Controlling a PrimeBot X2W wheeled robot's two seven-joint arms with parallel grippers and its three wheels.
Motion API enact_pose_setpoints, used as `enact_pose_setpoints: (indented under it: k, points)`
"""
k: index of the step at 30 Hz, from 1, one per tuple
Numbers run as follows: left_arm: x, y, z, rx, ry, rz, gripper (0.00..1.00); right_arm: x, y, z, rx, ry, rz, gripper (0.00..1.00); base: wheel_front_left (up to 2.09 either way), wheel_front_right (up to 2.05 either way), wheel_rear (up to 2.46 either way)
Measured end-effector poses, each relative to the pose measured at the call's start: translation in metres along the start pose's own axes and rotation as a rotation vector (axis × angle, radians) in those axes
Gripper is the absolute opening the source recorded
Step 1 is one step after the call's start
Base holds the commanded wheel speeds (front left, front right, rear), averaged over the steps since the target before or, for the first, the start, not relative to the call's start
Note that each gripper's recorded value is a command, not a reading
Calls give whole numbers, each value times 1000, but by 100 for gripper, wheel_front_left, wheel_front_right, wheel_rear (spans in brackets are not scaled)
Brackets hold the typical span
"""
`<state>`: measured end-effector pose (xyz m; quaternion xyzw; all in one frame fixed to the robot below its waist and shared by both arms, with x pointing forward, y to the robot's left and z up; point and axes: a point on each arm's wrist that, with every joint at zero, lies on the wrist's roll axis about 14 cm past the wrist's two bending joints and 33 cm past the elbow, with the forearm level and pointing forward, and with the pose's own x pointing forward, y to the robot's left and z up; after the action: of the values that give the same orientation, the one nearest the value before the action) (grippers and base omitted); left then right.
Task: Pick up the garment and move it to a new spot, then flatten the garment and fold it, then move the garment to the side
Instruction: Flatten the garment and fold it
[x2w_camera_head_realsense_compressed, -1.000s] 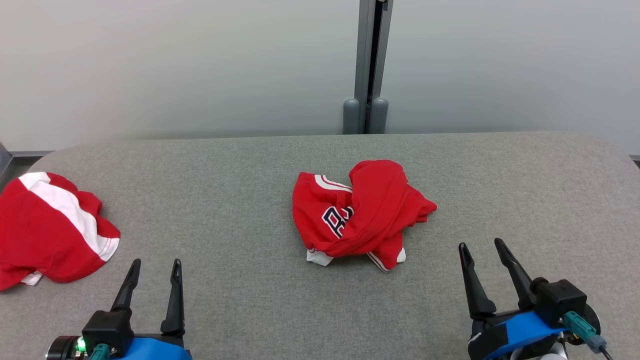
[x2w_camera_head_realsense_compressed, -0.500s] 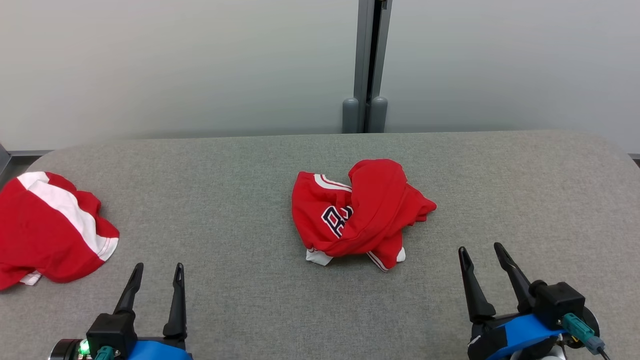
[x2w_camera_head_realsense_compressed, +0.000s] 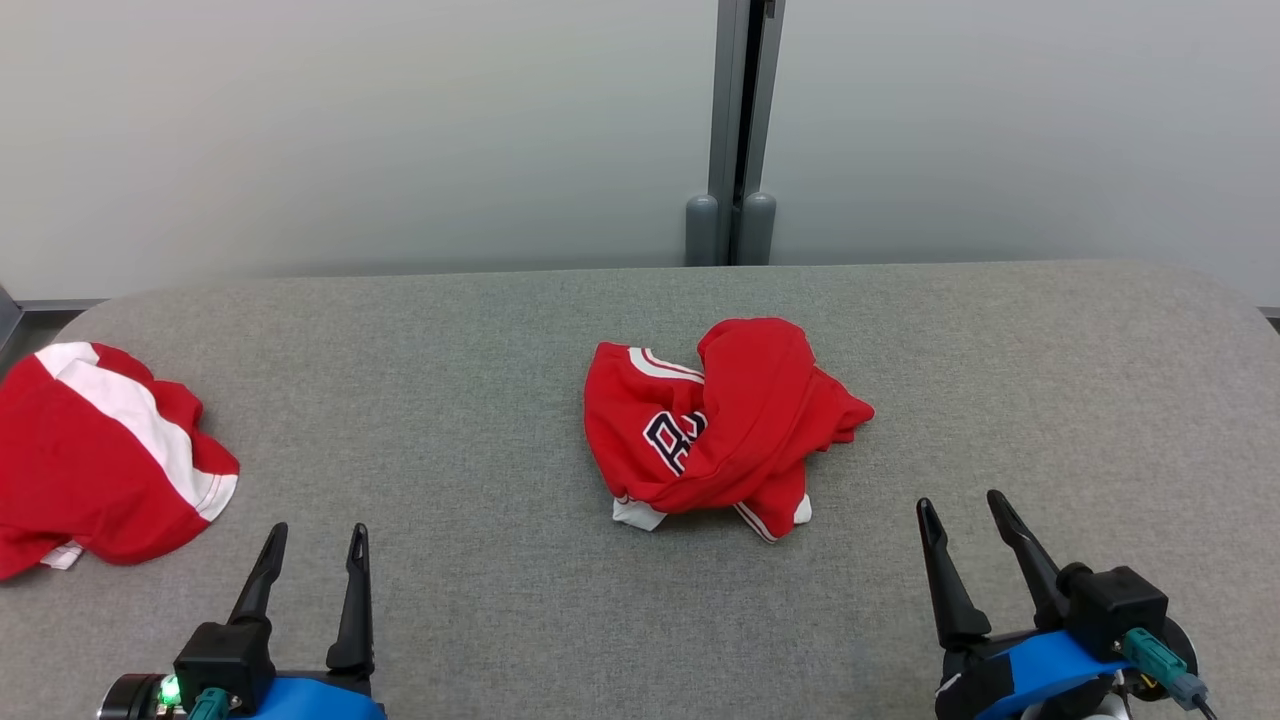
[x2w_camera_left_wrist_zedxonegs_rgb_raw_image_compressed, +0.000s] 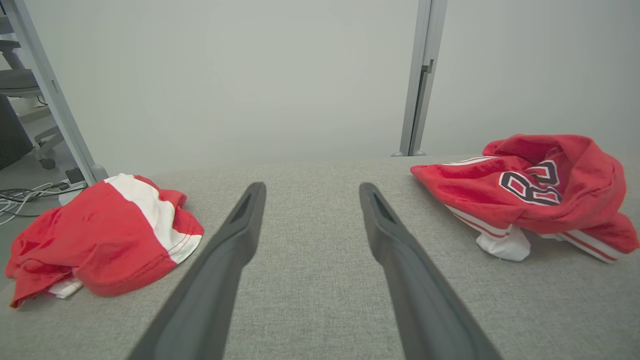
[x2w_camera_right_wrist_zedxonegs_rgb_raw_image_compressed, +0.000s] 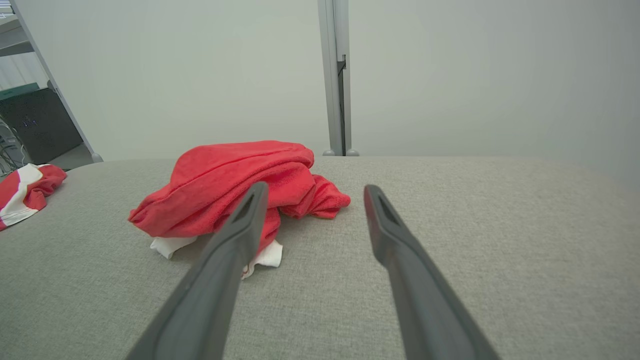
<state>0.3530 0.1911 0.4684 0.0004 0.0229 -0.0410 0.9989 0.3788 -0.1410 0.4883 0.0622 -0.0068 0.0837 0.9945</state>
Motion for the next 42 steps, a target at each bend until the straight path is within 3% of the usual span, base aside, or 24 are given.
enact_pose_setpoints:
  k: [20,33,42]
  points:
    - [-3,-2,-1,0,2,-2,100,18,16,18,11,-51,52,100,0,0,0]
    - [3,-3,-1,-15,6,-3,100,94,76,55,-119,-125,250,100,0,0,0]
    - [16,3,-7,-24,29,11,100,160,55,50,-191,-59,223,100,0,0,0]
